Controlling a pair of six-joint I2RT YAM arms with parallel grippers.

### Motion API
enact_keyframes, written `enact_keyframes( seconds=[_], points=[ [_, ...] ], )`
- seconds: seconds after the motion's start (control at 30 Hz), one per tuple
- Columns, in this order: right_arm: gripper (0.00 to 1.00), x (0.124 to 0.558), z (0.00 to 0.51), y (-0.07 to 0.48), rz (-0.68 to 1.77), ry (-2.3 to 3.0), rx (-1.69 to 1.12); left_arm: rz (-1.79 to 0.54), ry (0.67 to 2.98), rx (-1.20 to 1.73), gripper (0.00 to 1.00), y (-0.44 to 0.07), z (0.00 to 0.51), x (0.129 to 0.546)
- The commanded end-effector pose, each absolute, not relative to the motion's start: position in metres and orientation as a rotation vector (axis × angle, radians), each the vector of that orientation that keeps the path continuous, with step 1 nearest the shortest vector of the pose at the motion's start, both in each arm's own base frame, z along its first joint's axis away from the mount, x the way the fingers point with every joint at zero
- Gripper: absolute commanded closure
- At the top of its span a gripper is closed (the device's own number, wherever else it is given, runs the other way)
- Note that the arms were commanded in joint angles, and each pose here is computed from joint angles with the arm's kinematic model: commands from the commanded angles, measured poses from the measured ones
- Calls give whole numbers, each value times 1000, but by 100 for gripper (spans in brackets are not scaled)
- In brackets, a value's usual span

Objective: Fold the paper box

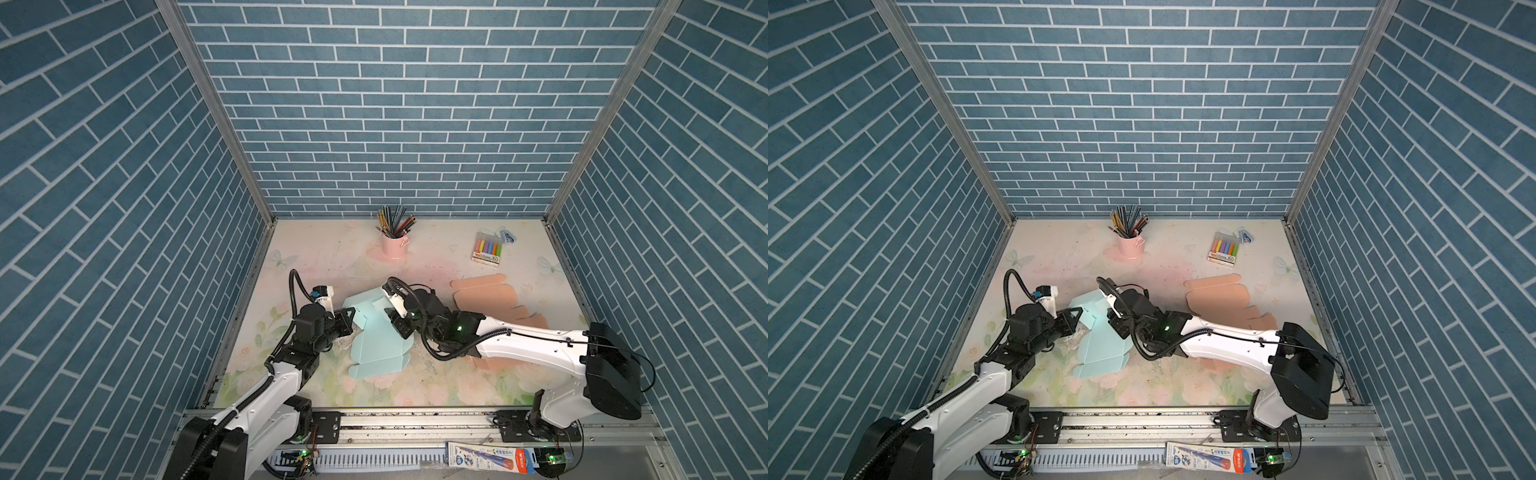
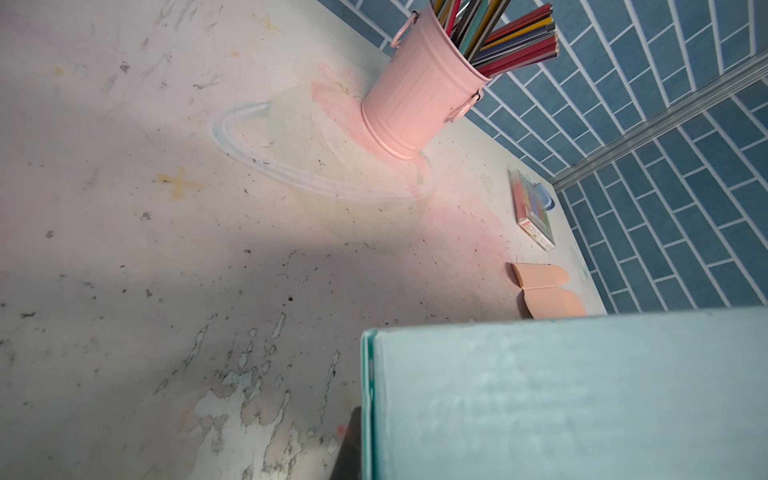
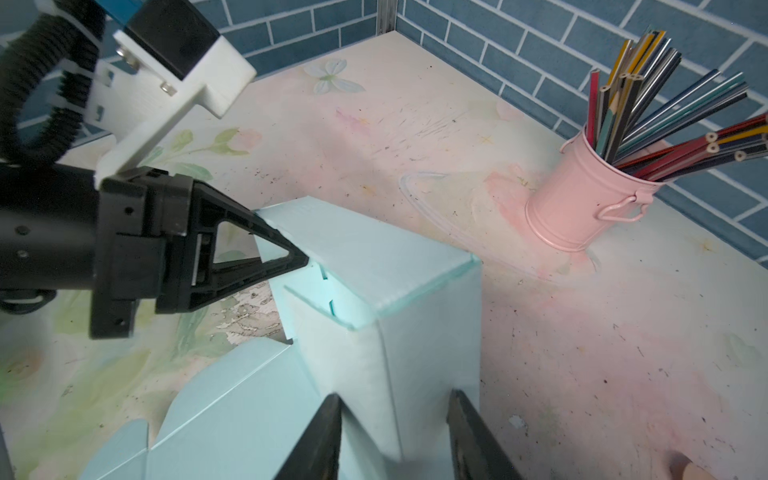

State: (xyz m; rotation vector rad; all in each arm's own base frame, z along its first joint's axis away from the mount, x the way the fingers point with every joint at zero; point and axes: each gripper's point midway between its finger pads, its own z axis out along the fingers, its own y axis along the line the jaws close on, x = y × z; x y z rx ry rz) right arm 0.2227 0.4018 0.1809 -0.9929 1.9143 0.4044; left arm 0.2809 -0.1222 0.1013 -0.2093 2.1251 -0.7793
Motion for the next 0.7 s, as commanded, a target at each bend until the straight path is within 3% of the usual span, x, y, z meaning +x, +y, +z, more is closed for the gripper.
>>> enact_keyframes(
  seconds=[0.0,0.4,0.67],
  points=[
    [58,226,170,404,299,1951,-992,-837,2075,-164,100,-133,115,280],
    [70,241,162,406,30,1988,-924,-822,2075,-177,100,-132,112,279],
    [71,255,157,398,-168,1990,-883,-847,2049,-175,100,-137,120,282]
  ],
)
